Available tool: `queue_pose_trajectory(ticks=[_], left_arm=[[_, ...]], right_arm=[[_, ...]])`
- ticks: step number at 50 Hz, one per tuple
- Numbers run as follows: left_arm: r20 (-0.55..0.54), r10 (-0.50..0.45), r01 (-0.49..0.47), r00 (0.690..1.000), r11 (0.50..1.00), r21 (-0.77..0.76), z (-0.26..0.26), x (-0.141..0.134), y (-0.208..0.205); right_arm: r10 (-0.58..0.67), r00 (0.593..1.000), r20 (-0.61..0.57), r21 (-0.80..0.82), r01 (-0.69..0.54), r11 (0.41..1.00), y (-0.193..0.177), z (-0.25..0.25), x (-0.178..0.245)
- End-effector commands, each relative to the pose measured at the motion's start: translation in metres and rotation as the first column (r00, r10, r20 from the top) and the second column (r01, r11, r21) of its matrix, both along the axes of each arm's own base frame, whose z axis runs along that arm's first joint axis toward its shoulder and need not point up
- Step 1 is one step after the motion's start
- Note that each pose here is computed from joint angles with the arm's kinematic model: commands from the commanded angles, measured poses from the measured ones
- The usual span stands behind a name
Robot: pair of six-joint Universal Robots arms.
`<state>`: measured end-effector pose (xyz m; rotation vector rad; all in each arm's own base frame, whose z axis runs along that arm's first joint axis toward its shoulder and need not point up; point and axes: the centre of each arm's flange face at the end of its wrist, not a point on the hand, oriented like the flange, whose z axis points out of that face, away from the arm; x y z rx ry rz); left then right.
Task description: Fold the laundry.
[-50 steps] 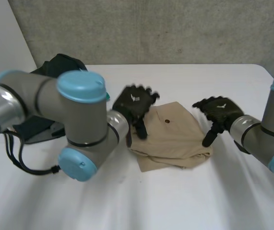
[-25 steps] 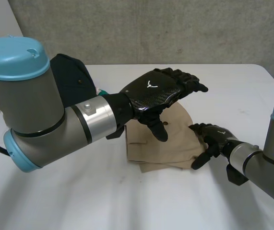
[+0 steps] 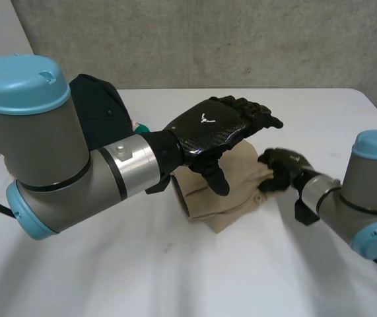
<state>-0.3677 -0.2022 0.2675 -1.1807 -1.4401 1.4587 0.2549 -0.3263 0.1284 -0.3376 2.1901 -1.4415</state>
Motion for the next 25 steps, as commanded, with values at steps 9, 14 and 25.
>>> queue_pose_trajectory(ticks=[9, 14, 25], left_arm=[[-0.016, 0.026, -0.027, 1.000, 0.999, -0.025, 0.008, -0.001, -0.004], [-0.025, 0.034, -0.035, 0.999, 0.999, -0.037, 0.012, -0.003, -0.004], [-0.040, -0.005, 0.003, 0.999, 0.998, -0.056, 0.020, -0.011, 0.012]], right_arm=[[-0.439, 0.895, 0.078, -0.205, 0.445, 0.872, -0.150, 0.011, -0.100], [-0.532, 0.842, 0.093, -0.237, 0.538, 0.809, -0.185, 0.006, -0.141], [-0.655, 0.751, 0.086, -0.242, 0.654, 0.717, -0.220, -0.010, -0.213]])
